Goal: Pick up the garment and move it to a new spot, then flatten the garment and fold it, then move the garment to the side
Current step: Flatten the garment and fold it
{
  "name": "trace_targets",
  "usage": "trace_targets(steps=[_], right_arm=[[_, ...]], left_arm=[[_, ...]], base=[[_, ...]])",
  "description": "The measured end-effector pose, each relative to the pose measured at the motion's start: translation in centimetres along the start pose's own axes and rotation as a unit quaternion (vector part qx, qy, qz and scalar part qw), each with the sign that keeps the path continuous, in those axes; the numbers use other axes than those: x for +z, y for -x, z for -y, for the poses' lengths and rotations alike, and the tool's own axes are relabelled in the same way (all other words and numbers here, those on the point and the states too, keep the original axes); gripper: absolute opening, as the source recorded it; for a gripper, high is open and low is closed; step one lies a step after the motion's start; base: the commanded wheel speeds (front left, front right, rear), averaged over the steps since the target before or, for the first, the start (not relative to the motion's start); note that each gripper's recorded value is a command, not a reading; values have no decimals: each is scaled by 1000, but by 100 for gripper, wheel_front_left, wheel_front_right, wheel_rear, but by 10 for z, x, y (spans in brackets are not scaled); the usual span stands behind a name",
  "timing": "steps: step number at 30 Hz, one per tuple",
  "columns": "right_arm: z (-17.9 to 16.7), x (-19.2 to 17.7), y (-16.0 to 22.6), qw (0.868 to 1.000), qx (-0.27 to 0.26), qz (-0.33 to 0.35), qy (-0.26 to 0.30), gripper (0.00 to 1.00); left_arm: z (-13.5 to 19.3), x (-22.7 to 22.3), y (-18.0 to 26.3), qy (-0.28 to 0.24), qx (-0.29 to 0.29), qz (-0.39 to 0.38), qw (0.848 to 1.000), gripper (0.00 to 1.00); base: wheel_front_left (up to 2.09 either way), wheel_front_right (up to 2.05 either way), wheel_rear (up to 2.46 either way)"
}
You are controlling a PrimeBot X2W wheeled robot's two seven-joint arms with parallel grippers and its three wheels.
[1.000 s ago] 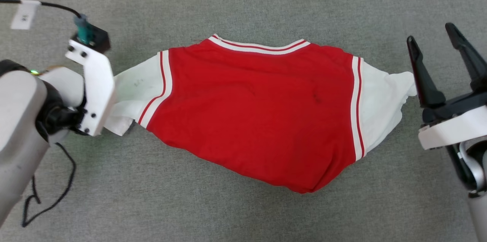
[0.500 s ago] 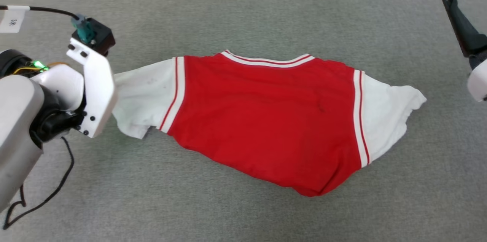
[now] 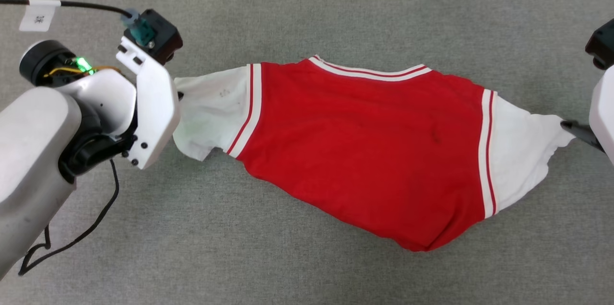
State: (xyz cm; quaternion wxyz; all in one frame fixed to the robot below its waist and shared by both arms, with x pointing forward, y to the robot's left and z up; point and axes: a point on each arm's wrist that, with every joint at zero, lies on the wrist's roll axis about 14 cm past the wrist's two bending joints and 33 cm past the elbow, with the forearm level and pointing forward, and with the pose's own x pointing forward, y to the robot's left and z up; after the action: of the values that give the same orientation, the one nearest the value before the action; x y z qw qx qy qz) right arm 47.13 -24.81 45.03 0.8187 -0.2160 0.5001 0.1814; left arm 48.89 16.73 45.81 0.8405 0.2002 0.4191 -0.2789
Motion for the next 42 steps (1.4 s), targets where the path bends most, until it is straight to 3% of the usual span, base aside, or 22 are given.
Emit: trace_targets(steps=[11, 16, 17, 18, 25, 30, 37, 42], right_arm=[[-32, -31, -72, 993, 64, -86, -52, 100], [-37, -32, -80, 994, 69, -72, -54, 100], [-36, -29, -79, 994, 67, -60, -54, 67], [-35, -25, -77, 995, 64, -48, -53, 0], [-28, 25, -40, 995, 40, 83, -27, 0], [-13, 53, 5, 983, 5, 181, -5, 0], [11, 97, 81, 949, -51, 311, 23, 0], [23, 132, 121, 920, -80, 380, 42, 0]], left_arm=[[-4, -2, -22, 3, -7, 0, 1000, 0], [-4, -6, -27, 11, -10, -4, 1000, 0], [-5, -7, -26, 12, -8, -3, 1000, 0], [-6, -7, -25, 13, -6, -1, 1000, 0], [-5, 17, -2, 15, 7, 66, 998, 0], [-16, 48, 36, 2, 45, 145, 988, 0], [-13, 103, 92, -34, 77, 265, 961, 0], [-21, 146, 129, -57, 111, 343, 931, 0]], base=[[0, 0, 0], [0, 0, 0], [0, 0, 0], [0, 0, 0], [0, 0, 0], [0, 0, 0], [0, 0, 0], [0, 0, 0]])
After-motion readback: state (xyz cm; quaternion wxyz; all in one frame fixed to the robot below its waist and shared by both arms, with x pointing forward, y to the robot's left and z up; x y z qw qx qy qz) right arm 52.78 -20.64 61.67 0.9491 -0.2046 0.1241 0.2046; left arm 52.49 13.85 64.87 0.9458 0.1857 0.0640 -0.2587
